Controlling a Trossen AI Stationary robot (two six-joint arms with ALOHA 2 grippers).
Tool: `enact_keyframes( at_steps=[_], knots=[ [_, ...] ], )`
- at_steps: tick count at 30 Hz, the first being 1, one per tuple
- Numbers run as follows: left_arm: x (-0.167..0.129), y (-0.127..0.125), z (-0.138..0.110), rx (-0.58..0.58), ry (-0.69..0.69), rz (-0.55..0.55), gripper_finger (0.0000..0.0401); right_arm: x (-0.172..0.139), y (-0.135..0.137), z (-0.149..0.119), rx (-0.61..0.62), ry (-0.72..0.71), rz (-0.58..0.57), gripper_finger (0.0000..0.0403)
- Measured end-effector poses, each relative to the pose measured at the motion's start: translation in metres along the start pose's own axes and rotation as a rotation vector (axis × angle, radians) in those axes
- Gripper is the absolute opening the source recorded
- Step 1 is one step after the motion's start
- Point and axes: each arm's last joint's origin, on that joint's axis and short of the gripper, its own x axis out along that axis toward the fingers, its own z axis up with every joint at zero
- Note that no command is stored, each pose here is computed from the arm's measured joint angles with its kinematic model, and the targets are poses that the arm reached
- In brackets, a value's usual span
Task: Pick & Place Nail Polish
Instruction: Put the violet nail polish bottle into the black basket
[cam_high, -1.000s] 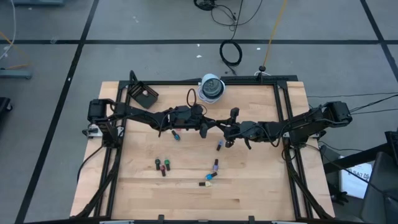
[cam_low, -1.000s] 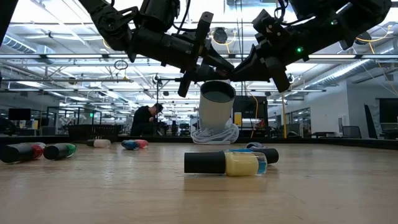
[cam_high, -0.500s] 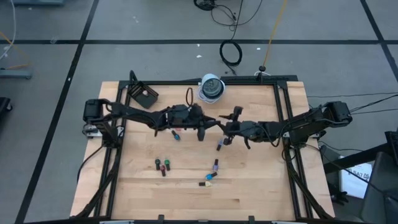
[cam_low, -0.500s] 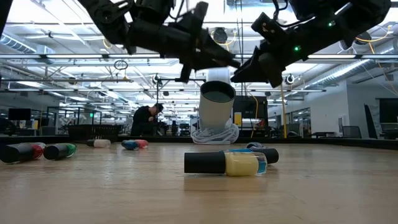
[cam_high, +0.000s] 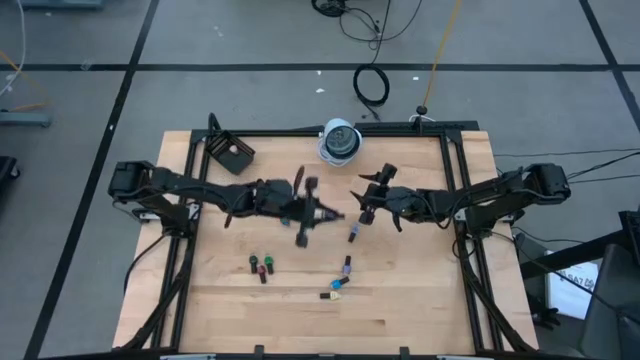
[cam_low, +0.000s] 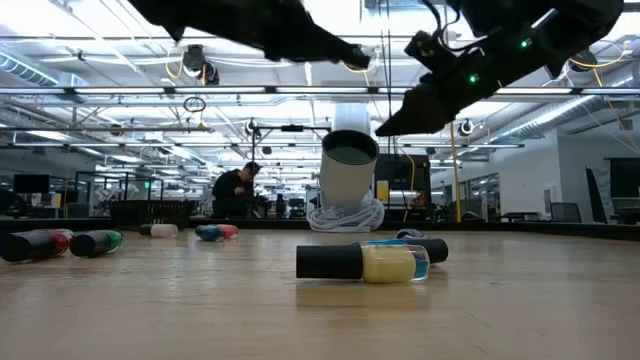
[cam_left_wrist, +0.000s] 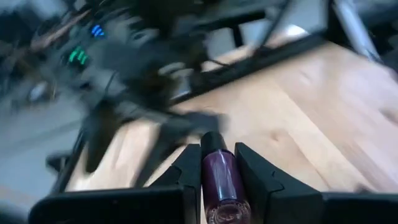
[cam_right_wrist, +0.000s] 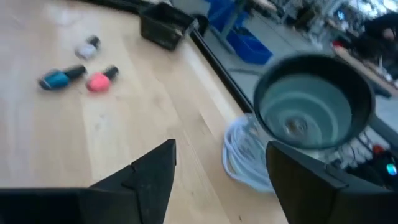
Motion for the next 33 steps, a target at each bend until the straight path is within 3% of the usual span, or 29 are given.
enact_keyframes(
  at_steps=[4, 8, 13, 17, 21, 25, 29, 31, 33],
  knots=[
    [0.001, -0.021, 0.006, 0.146, 0.009, -0.057, 0.0055, 0.003, -0.005, -0.006, 0.024, 0.023, -0.015, 0.0223],
    [0.0, -0.022, 0.005, 0.125, 0.042, -0.019, 0.0055, 0.005, -0.007, -0.01, 0.036, 0.029, -0.002, 0.0217],
    [0.0, -0.022, 0.004, 0.075, 0.038, -0.049, 0.0055, 0.005, -0.007, -0.01, 0.039, 0.029, -0.002, 0.0215],
    [-0.003, -0.017, -0.002, -0.061, -0.184, -0.236, 0.0055, 0.005, -0.007, -0.01, 0.039, 0.029, -0.002, 0.0215],
    [-0.016, -0.014, -0.018, -0.165, -0.409, -0.232, 0.0055, 0.005, -0.007, -0.01, 0.039, 0.029, -0.002, 0.0212],
    [-0.039, -0.009, -0.018, -0.393, -0.674, -0.244, 0.0055, 0.005, -0.007, -0.01, 0.039, 0.029, -0.001, 0.0212],
    [-0.06, -0.011, -0.009, -0.559, -0.858, -0.473, 0.0055, 0.005, -0.007, -0.01, 0.039, 0.029, -0.001, 0.0212],
    [-0.063, -0.012, -0.001, -0.683, -0.836, -0.617, 0.0055, 0.005, -0.007, -0.01, 0.039, 0.029, -0.001, 0.0212],
    [-0.068, -0.012, 0.005, -0.736, -0.791, -0.762, 0.0055, 0.005, -0.007, -0.01, 0.041, 0.027, -0.002, 0.0212]
  ],
)
